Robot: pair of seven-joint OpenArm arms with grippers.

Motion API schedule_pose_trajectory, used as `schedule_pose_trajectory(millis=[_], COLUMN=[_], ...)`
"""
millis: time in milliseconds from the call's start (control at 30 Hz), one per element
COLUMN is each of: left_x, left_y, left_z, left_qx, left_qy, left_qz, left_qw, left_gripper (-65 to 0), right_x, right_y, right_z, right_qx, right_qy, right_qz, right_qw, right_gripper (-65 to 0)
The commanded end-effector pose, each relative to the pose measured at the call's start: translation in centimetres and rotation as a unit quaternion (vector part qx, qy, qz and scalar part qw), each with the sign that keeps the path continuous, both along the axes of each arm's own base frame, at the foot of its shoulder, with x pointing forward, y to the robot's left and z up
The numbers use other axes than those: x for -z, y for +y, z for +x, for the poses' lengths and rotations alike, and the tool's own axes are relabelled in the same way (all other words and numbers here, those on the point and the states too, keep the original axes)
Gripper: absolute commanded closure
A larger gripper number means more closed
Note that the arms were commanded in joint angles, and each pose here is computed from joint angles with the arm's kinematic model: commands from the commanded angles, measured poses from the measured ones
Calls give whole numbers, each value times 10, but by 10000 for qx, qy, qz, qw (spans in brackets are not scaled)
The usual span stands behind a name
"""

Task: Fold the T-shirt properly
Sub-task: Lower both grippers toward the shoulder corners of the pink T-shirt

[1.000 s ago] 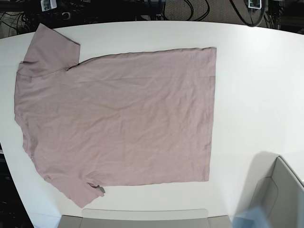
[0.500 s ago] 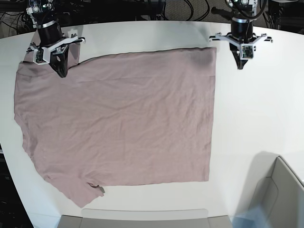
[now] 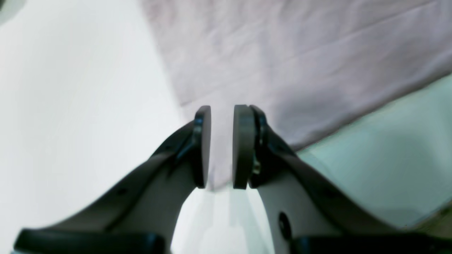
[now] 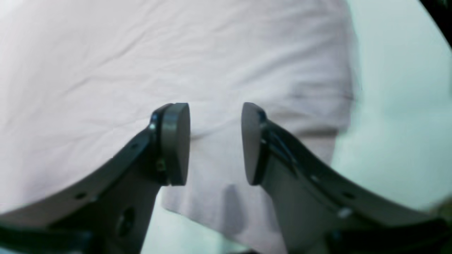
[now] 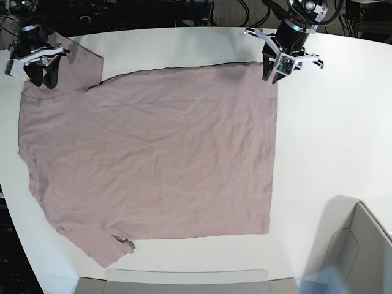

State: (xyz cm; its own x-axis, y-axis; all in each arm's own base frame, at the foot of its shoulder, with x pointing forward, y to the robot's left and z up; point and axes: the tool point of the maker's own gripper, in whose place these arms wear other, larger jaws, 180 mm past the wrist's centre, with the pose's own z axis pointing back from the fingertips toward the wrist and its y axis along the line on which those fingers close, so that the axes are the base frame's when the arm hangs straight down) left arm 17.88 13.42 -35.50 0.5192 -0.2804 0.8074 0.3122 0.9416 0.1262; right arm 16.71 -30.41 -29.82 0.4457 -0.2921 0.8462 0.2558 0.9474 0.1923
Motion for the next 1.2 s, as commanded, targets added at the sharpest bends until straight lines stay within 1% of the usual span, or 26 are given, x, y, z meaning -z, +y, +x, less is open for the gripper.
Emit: schedule_pose_trajectory(millis=[0,33,100,267,367,633,733,800,867,1000,1100,1167], left_x=[-10,-10,-11,-11,-11,-10,-10,-8,-5,-6,-5,-4], left_y=[-4,-5,-6,-4,-5,-4,-4,-4,-2,-1,-1,0], left_z=[4,4,5,7,6,6,6,5,5,12,11,11], left_qx=[-1,-20,-3,-6,-1,13,12,-1,-29,-57,-68,-75], left_qy=[-203,-203,-215,-233,-232,-224,-217,-167,-69,-69,-11,-5], left_qz=[-85,-100,-115,-91,-96,-78,-78,-64,-23,10,23,21], left_qw=[9998,9997,9997,9997,9997,9997,9997,9998,10000,10000,10000,10000], left_gripper=[-122,-122,-122,-122,-122,-122,-122,-122,-122,-122,-122,-122], right_x=[-5,-1,9,39,56,86,99,105,112,123,130,135], right_y=[-16,-26,-39,-47,-51,-73,-85,-91,-81,-60,-40,-29], right_z=[-3,-8,-17,-36,-36,-49,-55,-54,-50,-46,-46,-52], right_qx=[167,303,336,137,138,573,836,879,734,502,473,540], right_qy=[-56,8,193,525,556,794,866,921,989,1105,1081,1129], right_qz=[-55,-18,-26,169,337,532,686,703,779,940,1341,1735], right_qw=[9998,9995,9992,9984,9978,9938,9904,9894,9893,9881,9839,9769], right_gripper=[-247,-247,-247,-247,-247,-247,-247,-247,-247,-247,-247,-247])
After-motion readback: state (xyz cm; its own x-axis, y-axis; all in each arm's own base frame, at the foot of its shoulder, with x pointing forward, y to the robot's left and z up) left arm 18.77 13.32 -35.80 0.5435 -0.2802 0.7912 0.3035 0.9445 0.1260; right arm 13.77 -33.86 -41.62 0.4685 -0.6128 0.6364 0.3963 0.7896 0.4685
